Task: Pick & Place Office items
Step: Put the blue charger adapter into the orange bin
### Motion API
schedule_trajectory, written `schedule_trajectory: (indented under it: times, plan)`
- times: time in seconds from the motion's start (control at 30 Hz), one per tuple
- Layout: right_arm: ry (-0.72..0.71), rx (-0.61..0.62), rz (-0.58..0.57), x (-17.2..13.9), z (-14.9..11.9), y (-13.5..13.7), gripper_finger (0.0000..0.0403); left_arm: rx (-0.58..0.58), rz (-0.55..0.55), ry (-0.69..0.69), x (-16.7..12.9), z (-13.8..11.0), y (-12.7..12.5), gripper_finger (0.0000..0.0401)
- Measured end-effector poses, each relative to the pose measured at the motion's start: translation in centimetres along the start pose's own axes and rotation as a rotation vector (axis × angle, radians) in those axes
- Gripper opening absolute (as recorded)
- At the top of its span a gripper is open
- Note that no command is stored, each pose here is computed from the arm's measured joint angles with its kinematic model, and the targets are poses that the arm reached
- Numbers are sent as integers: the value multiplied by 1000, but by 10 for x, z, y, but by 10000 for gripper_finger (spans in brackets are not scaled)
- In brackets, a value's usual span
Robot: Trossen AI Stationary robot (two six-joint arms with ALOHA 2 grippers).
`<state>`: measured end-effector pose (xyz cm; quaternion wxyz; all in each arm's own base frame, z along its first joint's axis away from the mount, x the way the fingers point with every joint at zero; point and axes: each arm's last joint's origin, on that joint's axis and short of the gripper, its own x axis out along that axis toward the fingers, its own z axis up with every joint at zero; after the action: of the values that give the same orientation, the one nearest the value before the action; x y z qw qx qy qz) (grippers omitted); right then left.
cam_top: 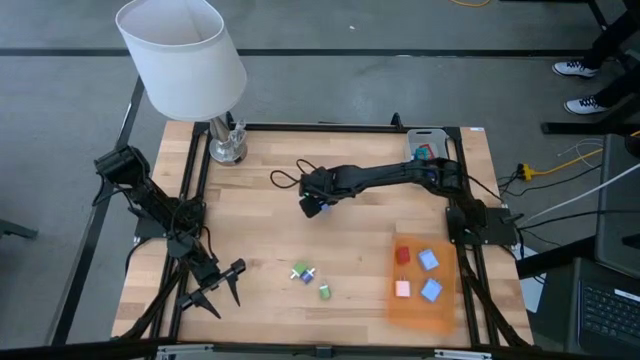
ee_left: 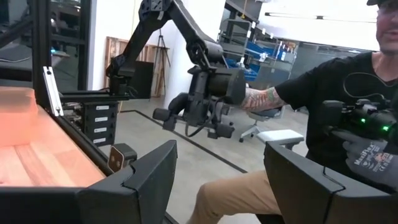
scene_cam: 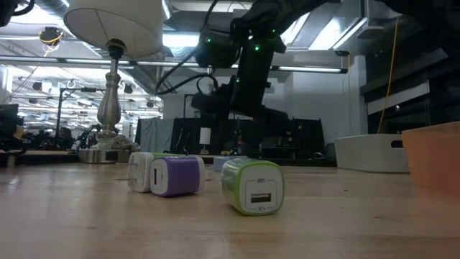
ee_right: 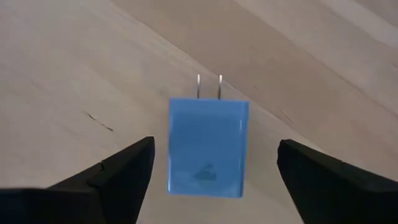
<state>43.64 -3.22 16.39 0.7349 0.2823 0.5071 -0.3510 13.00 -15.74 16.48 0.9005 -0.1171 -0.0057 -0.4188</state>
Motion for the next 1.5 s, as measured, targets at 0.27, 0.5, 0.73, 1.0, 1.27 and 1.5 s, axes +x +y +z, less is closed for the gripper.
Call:
schedule_trajectory:
  times: [0.27,0.5,0.73,1.0,1.27,1.5]
  plan:
    - [-3,4,-3,6,4,-3,335,0,2,7,0,-1,0,237]
    - [-45,25,36,6,8,1,317,0,2,7,0,-1,0,237]
    - [25,37,21,35,0,4,311,0,2,7,0,-1,0,237]
    - [29,30,-9,47,-4,5,304,0,1,8,0,-1,0,237]
    - [30,31,17,42,-4,7,215,0,0,9,0,-1,0,237]
    - [42,37,34,39,-4,8,209,0,0,9,0,-1,0,237]
